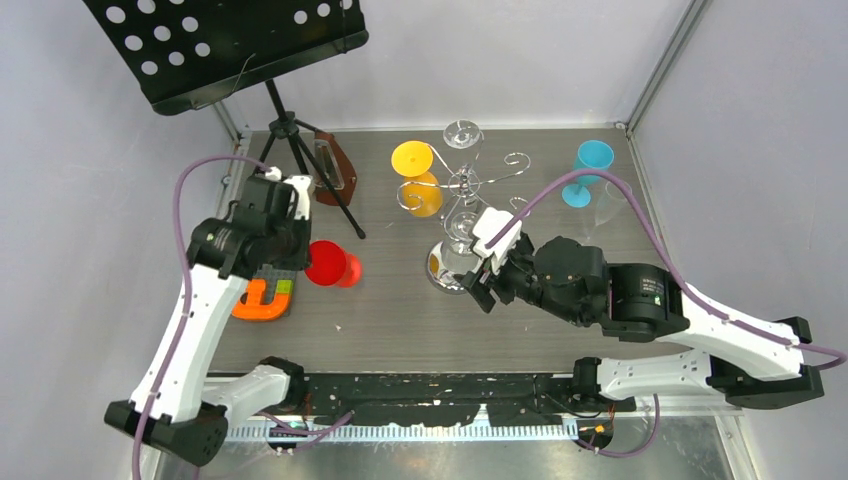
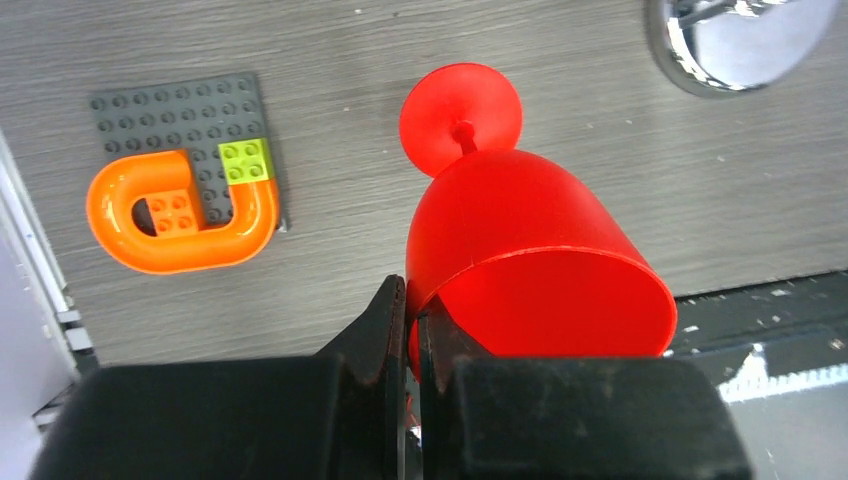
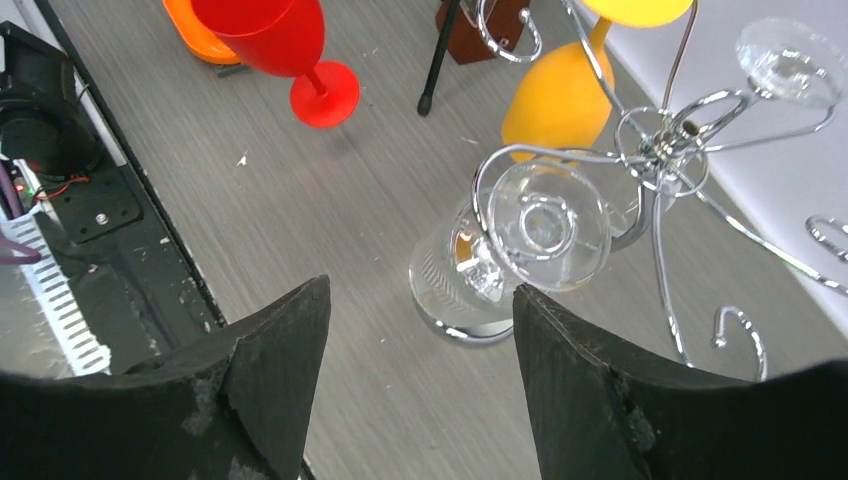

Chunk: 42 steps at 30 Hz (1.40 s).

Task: Take the wine glass off the wine glass rack
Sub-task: Place the wine glass at the center of the board.

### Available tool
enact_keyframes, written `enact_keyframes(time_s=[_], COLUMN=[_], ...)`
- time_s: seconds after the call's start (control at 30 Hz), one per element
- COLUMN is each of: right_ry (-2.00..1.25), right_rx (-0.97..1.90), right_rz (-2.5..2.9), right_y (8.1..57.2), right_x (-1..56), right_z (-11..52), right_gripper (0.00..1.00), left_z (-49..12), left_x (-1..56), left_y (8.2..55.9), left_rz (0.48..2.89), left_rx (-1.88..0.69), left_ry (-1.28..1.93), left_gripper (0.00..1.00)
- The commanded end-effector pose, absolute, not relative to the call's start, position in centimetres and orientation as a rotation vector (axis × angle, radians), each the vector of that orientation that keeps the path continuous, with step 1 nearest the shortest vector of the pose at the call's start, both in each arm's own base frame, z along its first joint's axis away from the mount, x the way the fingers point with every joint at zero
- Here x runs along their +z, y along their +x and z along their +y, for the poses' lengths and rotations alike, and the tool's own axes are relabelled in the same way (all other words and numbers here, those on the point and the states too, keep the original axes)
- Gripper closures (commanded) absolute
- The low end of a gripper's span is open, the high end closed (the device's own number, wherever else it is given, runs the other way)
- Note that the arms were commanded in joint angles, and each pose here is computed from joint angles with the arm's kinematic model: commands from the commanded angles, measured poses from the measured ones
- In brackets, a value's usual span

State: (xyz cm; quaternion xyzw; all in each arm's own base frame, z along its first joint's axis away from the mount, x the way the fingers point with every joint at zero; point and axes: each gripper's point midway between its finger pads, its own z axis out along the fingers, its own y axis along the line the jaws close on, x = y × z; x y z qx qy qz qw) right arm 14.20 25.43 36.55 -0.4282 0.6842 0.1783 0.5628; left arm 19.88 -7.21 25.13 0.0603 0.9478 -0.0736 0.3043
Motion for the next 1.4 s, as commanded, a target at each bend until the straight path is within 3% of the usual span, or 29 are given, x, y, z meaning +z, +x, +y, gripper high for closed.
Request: enact_keyframes(time_s=[0.0, 0.07, 1.07, 1.13, 1.37], right_ry=[-0.901, -0.884, -0.857, -0.861, -0.866], right_rx=[0.524, 0.557, 0.649, 0.65, 0.641], right_rz=[1.678, 1.693, 1.763, 1.763, 1.767], right_y=[13.3, 12.9, 11.3, 11.3, 11.4], right_x=[37.0, 36.7, 33.4, 33.4, 33.0], right_z=[24.6, 24.4, 22.8, 22.9, 22.9], right_gripper=[0.27, 0.28, 0.29, 0.29, 0.29], left_z=[-5.7, -5.5, -4.6, -4.5, -4.4], left_x=[25.7, 25.0, 18.0, 17.7, 17.1], left_y=[23.1, 24.0, 31.7, 31.9, 31.9], left_rz=[2.465, 2.483, 2.74, 2.747, 2.768], left_rx=[-0.023, 0.008, -0.115, -0.119, -0.114], left_ry=[0.173, 0.174, -0.002, -0.009, -0.013], left_gripper=[0.96, 1.0, 1.0, 0.97, 0.74])
